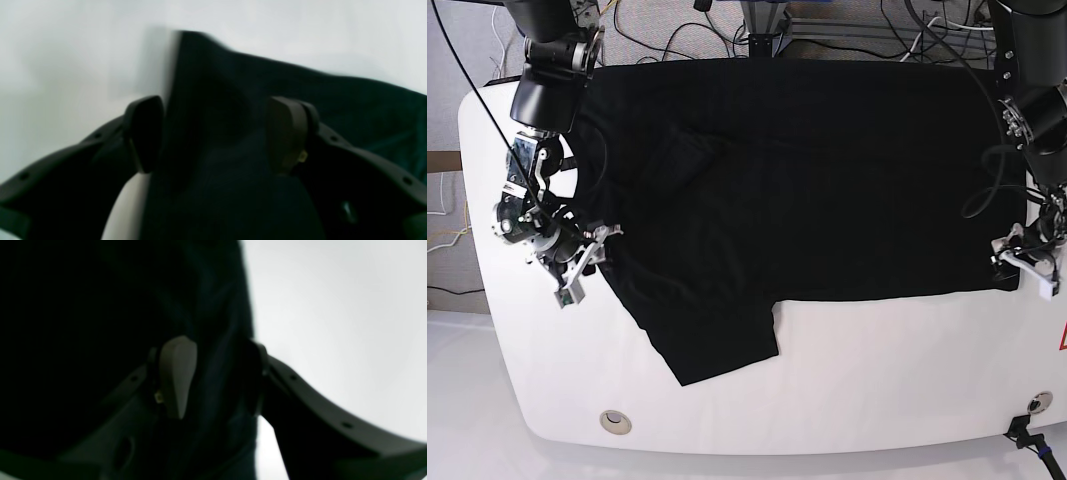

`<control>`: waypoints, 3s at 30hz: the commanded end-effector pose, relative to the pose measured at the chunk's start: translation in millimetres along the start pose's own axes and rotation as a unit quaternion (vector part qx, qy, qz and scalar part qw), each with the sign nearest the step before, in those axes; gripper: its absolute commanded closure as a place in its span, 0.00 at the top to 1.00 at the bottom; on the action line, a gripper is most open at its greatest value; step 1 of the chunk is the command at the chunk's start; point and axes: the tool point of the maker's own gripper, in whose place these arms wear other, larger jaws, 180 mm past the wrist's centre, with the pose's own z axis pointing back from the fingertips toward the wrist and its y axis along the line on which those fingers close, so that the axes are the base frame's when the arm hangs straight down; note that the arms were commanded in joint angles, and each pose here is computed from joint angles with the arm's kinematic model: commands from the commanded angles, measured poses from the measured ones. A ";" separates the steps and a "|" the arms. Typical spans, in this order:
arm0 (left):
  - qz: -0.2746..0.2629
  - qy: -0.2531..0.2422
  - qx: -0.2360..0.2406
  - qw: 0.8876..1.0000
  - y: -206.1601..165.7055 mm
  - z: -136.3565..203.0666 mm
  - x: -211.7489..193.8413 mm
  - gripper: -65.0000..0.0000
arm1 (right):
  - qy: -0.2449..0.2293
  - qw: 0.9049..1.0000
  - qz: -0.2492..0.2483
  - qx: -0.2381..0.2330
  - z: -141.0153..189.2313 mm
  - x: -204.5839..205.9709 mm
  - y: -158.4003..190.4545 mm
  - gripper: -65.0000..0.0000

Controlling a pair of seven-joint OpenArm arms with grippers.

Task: Fold the T-shirt properly
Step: 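Move both grippers down to the shirt's side edges near the hem, then grasp the hem corners and lift them toward the shoulders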

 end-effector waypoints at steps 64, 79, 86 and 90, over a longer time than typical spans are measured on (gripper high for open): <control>-0.063 -0.132 0.008 0.989 -14.4 38.9 55.7 0.00 | -0.058 0.997 -0.036 0.031 -56.5 116.9 44.7 0.00; -0.136 -0.158 -0.013 0.978 -33.7 92.9 19.3 0.00 | -0.012 0.998 0.064 -0.019 31.6 53.5 74.1 0.00; -0.167 -0.139 -0.022 0.976 -41.5 111.1 -10.5 0.00 | 0.014 0.997 0.072 -0.016 46.5 5.9 89.7 0.00; -0.171 -0.127 -0.014 0.977 -34.6 120.6 -25.0 0.00 | 0.027 0.997 0.073 -0.012 53.0 -13.3 96.8 0.00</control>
